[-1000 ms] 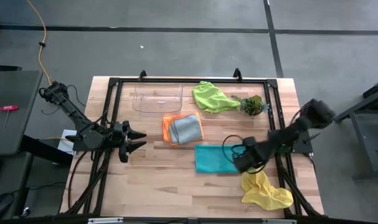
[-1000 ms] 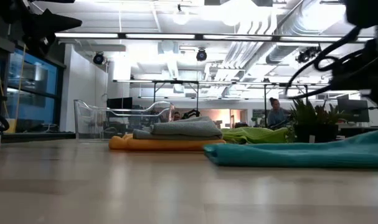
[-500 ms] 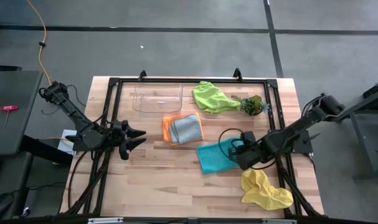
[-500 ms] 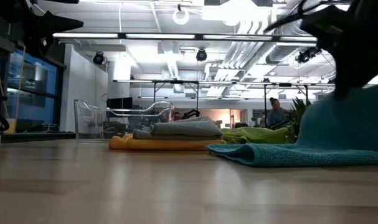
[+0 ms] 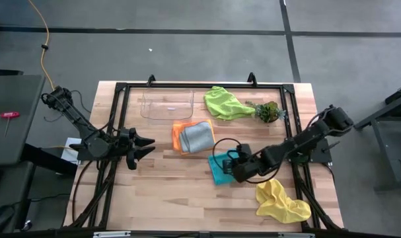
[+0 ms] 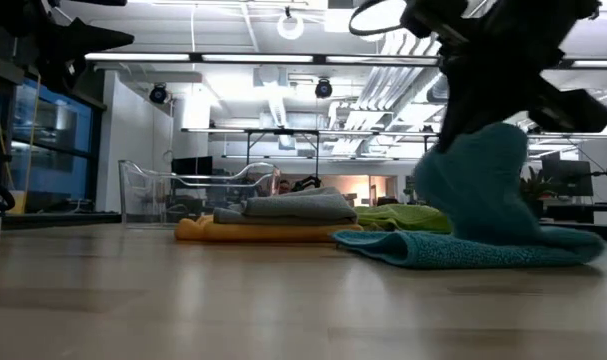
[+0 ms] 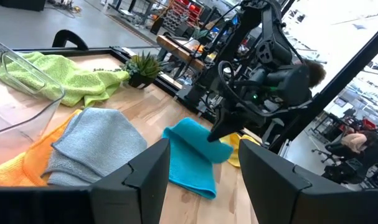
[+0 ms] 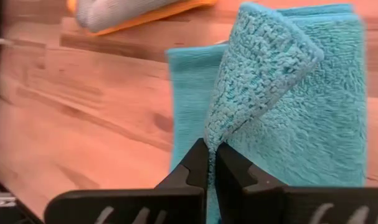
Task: Fold microfiber towels
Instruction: Fold the blue towel, then stack the blue towel on the gray towel
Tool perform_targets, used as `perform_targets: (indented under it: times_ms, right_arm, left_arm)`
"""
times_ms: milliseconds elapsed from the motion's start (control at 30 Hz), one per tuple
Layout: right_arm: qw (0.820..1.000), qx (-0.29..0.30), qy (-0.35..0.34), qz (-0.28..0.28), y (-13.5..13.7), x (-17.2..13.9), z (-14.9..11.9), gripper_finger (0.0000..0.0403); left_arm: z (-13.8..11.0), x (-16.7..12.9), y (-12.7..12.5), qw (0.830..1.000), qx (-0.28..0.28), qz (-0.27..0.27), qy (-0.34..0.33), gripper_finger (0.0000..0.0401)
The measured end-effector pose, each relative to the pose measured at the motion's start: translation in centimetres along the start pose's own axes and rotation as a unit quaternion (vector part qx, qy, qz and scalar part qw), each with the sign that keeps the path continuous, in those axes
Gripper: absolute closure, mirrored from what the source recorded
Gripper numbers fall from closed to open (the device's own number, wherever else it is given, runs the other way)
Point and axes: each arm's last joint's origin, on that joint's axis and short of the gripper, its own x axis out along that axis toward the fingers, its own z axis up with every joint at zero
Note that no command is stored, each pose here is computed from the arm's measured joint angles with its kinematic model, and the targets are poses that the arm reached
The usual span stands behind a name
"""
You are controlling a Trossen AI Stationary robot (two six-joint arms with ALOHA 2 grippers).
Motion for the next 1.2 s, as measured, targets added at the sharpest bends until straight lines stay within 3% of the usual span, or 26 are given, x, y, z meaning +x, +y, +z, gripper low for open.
perform_targets:
  times_ms: [667, 767, 1067, 1200]
  right_arm:
    - [1.0, 0.001, 0.009, 0.017, 1.2, 0.9, 0.0, 0.0398]
    - [1.0, 0.004, 0.01, 0.025, 1.4, 0.9, 0.0, 0.0368]
    - [0.999, -0.007, 0.03, 0.022, 1.4, 0.9, 0.2, 0.0222]
    - [0.998, -0.032, 0.043, -0.02, 0.7, 0.1, 1.4, 0.0199]
  left_arm:
    - [0.0, 0.0, 0.1, 1.0, 0.006, 0.008, -0.005, 0.022]
    - [0.0, 0.0, 0.1, 1.0, 0.007, 0.008, -0.005, 0.022]
    - [0.0, 0.0, 0.1, 1.0, 0.01, 0.008, -0.005, 0.022]
    - [0.0, 0.0, 0.0, 1.0, 0.009, 0.006, -0.004, 0.022]
